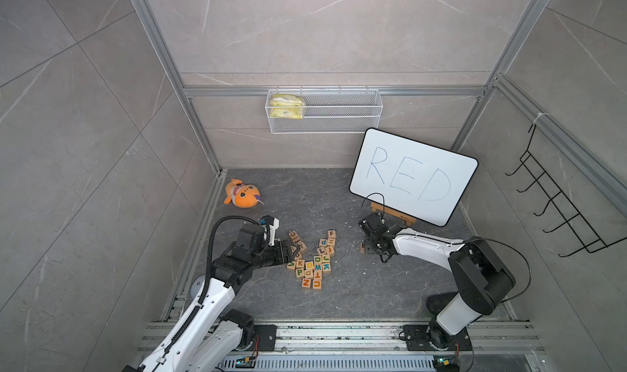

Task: Assemble the uppercase word "red" with letter blocks
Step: Place the letter block at the center of the board.

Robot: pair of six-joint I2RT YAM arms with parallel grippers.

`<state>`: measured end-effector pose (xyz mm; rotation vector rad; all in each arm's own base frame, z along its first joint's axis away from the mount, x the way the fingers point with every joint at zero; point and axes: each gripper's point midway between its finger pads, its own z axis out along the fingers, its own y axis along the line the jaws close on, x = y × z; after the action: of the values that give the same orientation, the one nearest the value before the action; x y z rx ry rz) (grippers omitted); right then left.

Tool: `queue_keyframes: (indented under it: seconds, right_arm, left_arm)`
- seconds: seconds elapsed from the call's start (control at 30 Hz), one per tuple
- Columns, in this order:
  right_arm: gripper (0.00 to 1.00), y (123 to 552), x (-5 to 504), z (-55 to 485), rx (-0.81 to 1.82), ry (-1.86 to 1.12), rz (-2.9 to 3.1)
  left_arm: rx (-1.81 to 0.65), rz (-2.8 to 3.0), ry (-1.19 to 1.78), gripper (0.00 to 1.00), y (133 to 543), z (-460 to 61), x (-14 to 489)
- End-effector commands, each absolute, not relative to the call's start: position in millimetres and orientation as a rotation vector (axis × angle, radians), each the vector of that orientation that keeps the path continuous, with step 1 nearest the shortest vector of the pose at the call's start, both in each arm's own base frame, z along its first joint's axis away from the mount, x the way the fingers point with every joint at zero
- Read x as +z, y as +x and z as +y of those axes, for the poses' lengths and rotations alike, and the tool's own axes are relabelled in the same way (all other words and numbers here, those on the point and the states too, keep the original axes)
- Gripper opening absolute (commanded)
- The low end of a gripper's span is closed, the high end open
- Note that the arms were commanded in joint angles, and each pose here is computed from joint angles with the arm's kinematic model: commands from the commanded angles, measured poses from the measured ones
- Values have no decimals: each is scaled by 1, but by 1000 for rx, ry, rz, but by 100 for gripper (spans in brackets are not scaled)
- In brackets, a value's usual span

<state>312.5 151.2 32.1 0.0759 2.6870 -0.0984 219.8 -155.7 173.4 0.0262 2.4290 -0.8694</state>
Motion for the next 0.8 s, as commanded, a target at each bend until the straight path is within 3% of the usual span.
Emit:
queue_keyframes:
  seconds: [0.0, 0.77]
  right_arm:
    - [41, 311, 28, 151, -102, 67, 2707]
    - [38, 312, 31, 151, -103, 61, 2706]
  left_arm:
    - [-873, 2388, 52, 67, 222, -157, 180]
    - [-872, 2388, 52, 67, 222, -157, 180]
